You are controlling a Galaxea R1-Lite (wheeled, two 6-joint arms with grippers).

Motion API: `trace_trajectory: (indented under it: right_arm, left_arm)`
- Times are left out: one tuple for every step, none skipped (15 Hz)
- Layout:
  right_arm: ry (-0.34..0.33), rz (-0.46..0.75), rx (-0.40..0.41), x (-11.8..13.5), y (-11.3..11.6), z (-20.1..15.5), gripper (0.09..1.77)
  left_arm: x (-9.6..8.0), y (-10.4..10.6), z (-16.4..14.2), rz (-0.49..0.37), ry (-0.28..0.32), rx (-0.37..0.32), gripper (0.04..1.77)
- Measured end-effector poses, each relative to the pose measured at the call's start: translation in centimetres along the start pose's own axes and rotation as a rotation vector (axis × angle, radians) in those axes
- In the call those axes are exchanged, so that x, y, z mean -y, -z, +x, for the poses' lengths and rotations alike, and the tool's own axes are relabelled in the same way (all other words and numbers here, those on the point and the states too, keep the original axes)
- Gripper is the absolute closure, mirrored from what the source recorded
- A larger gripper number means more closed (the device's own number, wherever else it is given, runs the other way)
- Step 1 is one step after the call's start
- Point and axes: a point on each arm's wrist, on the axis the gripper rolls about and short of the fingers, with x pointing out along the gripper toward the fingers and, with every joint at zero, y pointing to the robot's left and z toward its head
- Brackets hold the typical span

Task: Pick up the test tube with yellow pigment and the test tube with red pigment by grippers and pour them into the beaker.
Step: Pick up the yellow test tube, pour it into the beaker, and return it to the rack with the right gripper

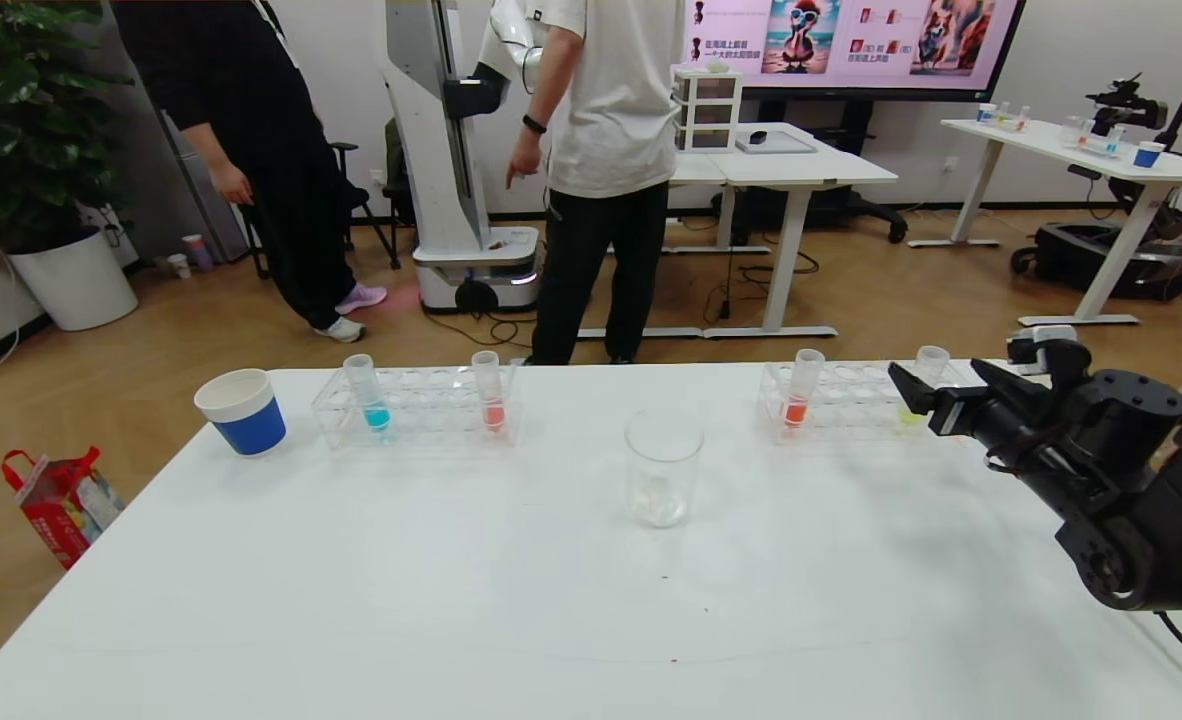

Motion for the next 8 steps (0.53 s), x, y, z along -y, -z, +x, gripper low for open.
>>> trace_trajectory:
  right_arm:
    - [0.003, 0.001, -0.004, 0.2, 0.3, 0.8, 0.12]
    - [0.005, 0.002, -0.008, 0.3, 0.5, 1.4, 0.12]
    - [0.007, 0.002, -0.011, 0.5, 0.6, 2.0, 0.12]
    - [0.007, 0.001, -0.008, 0.5, 0.6, 2.4, 0.12]
    - [0.006, 0.001, -0.005, 0.6, 0.7, 2.7, 0.12]
    - [0.007, 0.000, 0.000, 0.6, 0.7, 3.0, 0.12]
    - [0.008, -0.002, 0.006, 0.7, 0.8, 3.3, 0.12]
    - [0.009, -0.002, 0.007, 0.8, 1.0, 3.5, 0.12]
  left_arm:
    - [0.0, 0.0, 0.0, -0.001, 0.000, 0.000, 0.06]
    - [0.0, 0.0, 0.0, 0.000, 0.001, 0.000, 0.06]
    - [0.0, 0.0, 0.0, 0.000, 0.000, 0.000, 0.06]
    - [0.0, 0.0, 0.0, 0.000, 0.000, 0.000, 0.06]
    - [0.0, 0.0, 0.0, 0.000, 0.000, 0.000, 0.06]
    - [0.0, 0.0, 0.0, -0.001, 0.000, 0.000, 0.06]
    - [0.0, 0.0, 0.0, 0.000, 0.000, 0.000, 0.06]
    - [0.0, 0.0, 0.0, -0.001, 0.000, 0.000, 0.06]
